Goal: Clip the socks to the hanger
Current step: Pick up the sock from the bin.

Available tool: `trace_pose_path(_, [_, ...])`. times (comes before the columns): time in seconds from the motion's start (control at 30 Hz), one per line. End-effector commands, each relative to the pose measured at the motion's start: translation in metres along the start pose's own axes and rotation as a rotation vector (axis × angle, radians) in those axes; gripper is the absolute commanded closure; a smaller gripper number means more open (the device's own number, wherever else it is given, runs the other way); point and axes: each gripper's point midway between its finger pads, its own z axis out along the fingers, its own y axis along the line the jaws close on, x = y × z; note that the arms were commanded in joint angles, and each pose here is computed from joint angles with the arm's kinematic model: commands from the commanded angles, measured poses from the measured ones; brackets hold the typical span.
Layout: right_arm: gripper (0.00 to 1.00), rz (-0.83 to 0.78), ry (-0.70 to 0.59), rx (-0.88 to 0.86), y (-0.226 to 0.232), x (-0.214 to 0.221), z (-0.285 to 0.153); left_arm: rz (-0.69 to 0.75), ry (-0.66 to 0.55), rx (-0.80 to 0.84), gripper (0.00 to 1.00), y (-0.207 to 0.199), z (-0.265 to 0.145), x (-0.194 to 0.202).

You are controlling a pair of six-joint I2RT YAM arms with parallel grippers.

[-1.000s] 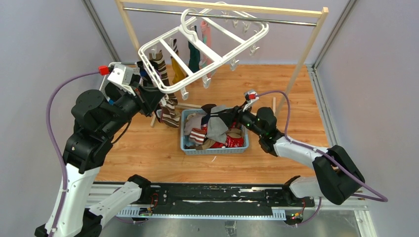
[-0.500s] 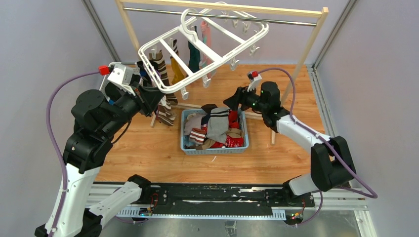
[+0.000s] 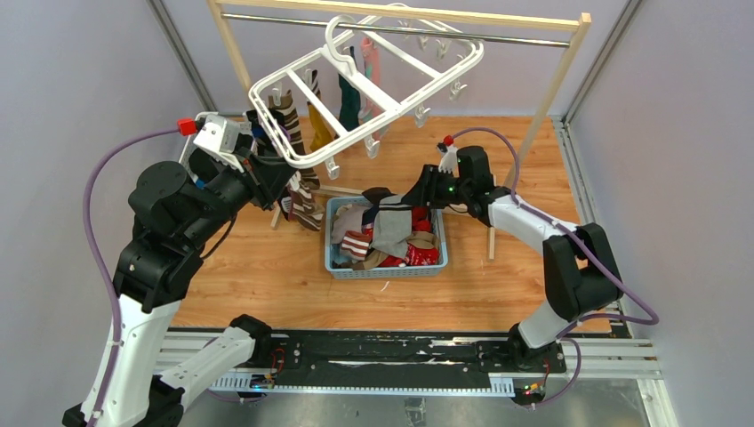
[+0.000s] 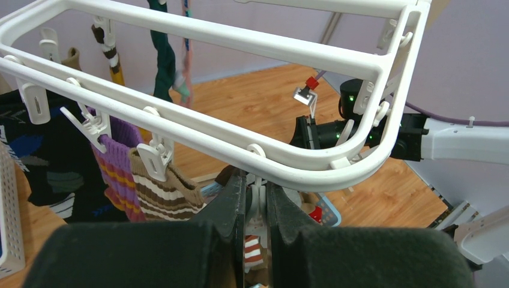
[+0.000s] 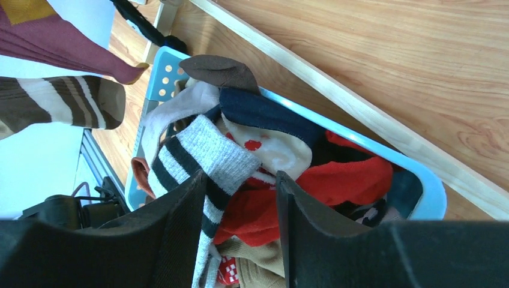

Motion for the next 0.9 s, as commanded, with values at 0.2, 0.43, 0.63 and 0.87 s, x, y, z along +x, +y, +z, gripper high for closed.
trace_pose_path(0.2, [0.56,0.06,-0.023,-0.078,0.01,-0.011,0.005,-0.005,0.033,0.009,1.0,-0.001,-0.002,0.009])
trace_pose_path(0.43, [0.61,0.065,-0.014,-0.111,0.017,-0.012,0.008,-0.005,0.035,0.006,1.0,0.0,-0.002,0.01])
trace_pose_path(0.63, [0.62,0.081,0.001,-0.152,0.025,-0.008,0.016,-0.007,0.033,0.009,1.0,-0.001,-0.002,0.009])
trace_pose_path(0.87, [0.56,0.111,0.036,-0.141,0.02,0.001,0.024,-0.005,0.028,0.01,1.0,-0.001,-0.003,0.007])
